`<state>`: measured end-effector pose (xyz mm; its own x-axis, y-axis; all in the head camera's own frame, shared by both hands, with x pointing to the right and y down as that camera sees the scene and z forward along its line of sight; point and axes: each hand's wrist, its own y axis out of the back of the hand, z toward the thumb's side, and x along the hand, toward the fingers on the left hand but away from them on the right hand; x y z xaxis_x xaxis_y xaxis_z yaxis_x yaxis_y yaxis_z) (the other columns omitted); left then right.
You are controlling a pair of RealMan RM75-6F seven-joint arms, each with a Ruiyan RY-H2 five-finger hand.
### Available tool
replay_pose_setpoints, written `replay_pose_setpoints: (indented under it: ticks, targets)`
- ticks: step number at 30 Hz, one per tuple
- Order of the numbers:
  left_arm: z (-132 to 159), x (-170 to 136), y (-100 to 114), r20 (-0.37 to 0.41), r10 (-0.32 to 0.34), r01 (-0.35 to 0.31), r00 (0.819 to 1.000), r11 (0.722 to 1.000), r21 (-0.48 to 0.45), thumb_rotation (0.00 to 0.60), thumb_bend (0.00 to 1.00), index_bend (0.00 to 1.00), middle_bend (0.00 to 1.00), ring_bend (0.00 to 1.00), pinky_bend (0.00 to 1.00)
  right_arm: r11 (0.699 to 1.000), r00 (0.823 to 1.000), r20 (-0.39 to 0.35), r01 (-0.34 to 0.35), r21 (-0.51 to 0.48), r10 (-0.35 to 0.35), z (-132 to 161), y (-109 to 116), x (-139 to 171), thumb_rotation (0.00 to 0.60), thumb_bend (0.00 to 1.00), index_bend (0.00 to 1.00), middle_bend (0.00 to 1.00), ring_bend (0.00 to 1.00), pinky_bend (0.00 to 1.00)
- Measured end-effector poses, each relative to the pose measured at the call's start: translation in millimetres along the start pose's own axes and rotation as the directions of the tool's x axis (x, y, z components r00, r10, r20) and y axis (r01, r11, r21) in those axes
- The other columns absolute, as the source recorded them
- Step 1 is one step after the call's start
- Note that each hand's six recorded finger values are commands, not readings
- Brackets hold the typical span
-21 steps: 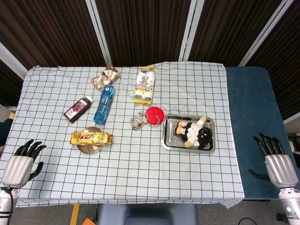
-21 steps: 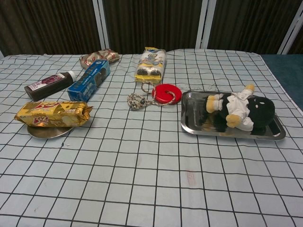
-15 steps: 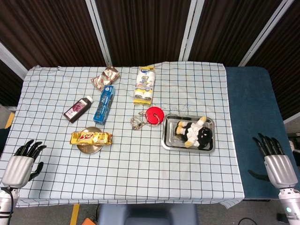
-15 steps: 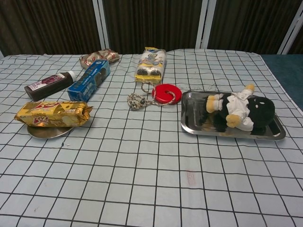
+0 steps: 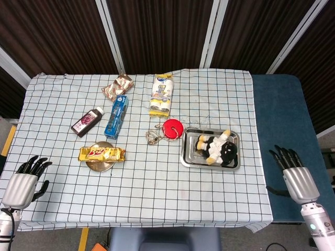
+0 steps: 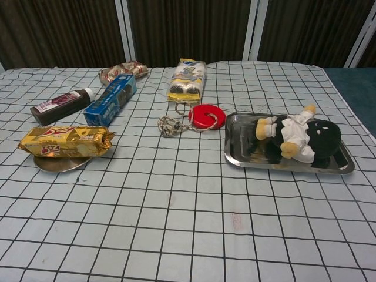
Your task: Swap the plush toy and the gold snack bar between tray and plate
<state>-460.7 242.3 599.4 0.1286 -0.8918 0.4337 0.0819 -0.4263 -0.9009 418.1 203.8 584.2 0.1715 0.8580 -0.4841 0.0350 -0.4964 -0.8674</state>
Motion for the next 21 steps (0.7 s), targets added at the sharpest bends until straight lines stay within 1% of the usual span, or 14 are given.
replay_pose_setpoints:
  ticks: [4,10,14,17,19,21]
  targets:
    - [0.4,-0.9,1.6,0.0,0.004,-0.004,1.0,1.0,0.004,0.6,0.44,0.22,0.17,0.11,0.27,1.0,0.999,-0.035,-0.028,-0.013,0.028,14.4,3.4,-20.4,0.6,0.09,0.07,0.0,0.01,0.12]
    - [-1.4,-0.9,2.3,-0.006,0.003,-0.003,1.0,1.0,0.009,0.6,0.44,0.22,0.17,0.11,0.27,0.992,0.992,-0.052,-0.119,-0.04,0.117,31.1,-2.8,-56.5,0.6,0.09,0.08,0.02,0.02,0.12]
    - [-3.9,-1.5,5.9,-0.015,0.013,-0.013,1.0,1.0,0.002,0.6,0.44,0.22,0.17,0.11,0.27,0.981,0.982,-0.053,-0.186,-0.047,0.184,44.2,-12.1,-87.5,0.6,0.09,0.09,0.03,0.02,0.12]
    - [-5.8,-2.5,8.9,-0.022,0.02,-0.02,1.0,1.0,-0.002,0.6,0.44,0.22,0.17,0.11,0.27,0.974,0.974,-0.062,-0.222,-0.036,0.219,57.9,-20.9,-109.4,0.6,0.09,0.09,0.03,0.02,0.12]
    - [-6.6,-2.8,10.2,-0.026,0.023,-0.023,0.999,1.0,-0.006,0.6,0.44,0.22,0.17,0.11,0.27,0.971,0.969,-0.07,-0.238,-0.021,0.236,66.5,-26.3,-120.1,0.6,0.09,0.1,0.03,0.03,0.12]
    - [-7.4,-2.9,11.1,-0.028,0.024,-0.025,0.999,1.0,-0.007,0.6,0.44,0.22,0.17,0.11,0.27,0.964,0.962,-0.082,-0.264,-0.027,0.261,78.0,-34.6,-129.6,0.6,0.09,0.1,0.03,0.03,0.12]
